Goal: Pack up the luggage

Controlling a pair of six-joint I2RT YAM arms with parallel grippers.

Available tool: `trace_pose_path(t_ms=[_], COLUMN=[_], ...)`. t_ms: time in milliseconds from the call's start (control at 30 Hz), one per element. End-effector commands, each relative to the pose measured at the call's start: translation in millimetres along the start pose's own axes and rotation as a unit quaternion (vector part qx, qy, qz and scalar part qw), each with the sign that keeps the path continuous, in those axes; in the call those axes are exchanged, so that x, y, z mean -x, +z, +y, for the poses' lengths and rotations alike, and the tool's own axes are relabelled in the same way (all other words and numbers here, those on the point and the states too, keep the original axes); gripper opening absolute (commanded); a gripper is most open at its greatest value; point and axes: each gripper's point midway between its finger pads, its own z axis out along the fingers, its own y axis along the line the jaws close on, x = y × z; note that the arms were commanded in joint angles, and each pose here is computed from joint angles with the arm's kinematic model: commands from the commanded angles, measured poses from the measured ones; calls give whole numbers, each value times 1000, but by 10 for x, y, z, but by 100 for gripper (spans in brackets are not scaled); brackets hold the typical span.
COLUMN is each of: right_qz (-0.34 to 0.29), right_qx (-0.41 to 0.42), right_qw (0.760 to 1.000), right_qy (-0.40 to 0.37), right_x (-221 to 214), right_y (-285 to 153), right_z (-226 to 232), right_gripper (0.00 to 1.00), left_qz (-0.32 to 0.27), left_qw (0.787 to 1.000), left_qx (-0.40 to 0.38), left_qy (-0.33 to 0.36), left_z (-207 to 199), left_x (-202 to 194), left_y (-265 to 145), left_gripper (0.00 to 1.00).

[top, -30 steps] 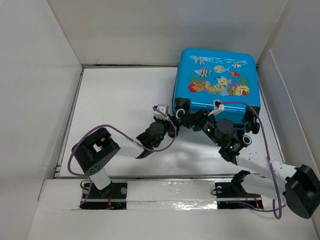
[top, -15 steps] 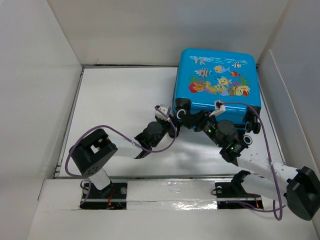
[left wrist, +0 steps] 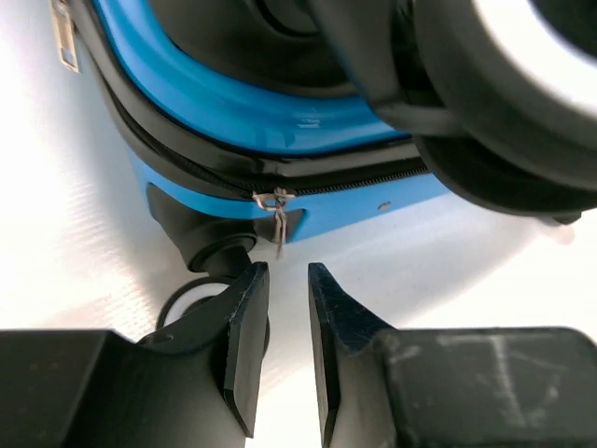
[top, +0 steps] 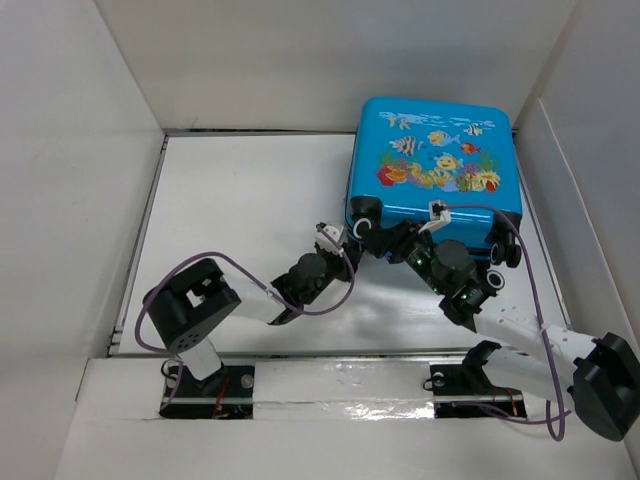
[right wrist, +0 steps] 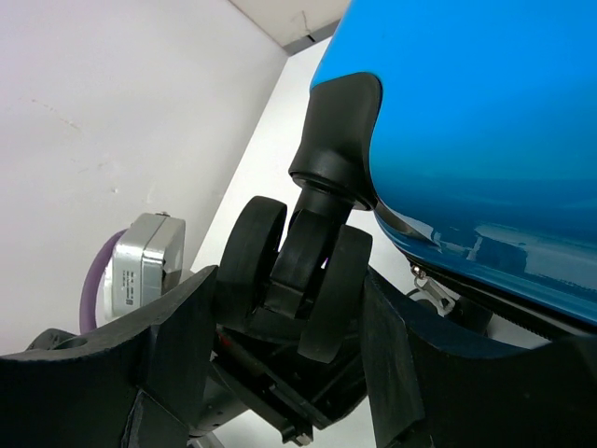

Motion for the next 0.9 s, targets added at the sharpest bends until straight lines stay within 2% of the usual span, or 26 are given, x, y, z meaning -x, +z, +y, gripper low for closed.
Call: trace_pose_path(t_ms=[0, 200, 567, 667, 767, 867], right_qz=[-8, -11, -9, -8, -7, -7], right_qx=[75, 72, 75, 77, 79, 77], right_qw=[997, 997, 997, 997, 997, 997], right_qy=[-9, -11, -12, -12, -13, -11], right_x=[111, 141, 137, 136, 126, 117], right_y=[-37, -32, -28, -27, -33, -36], right_z=[382, 363, 378, 388, 388, 373], right_gripper=[34, 34, 34, 34, 34, 34], left_qz=[-44, -53, -64, -67, -72, -80], left_qw=[999, 998, 997, 996, 995, 993], left_qx=[-23, 19, 32, 43, 57, 67], left_qy=[-20, -28, -39, -43, -48, -48], left_z=[-172, -66, -84, -46, 10, 49], left_x=[269, 313, 371, 364, 375, 424], left_y=[101, 210, 384, 396, 375, 342], left_gripper=[21, 18, 15, 10, 1, 0])
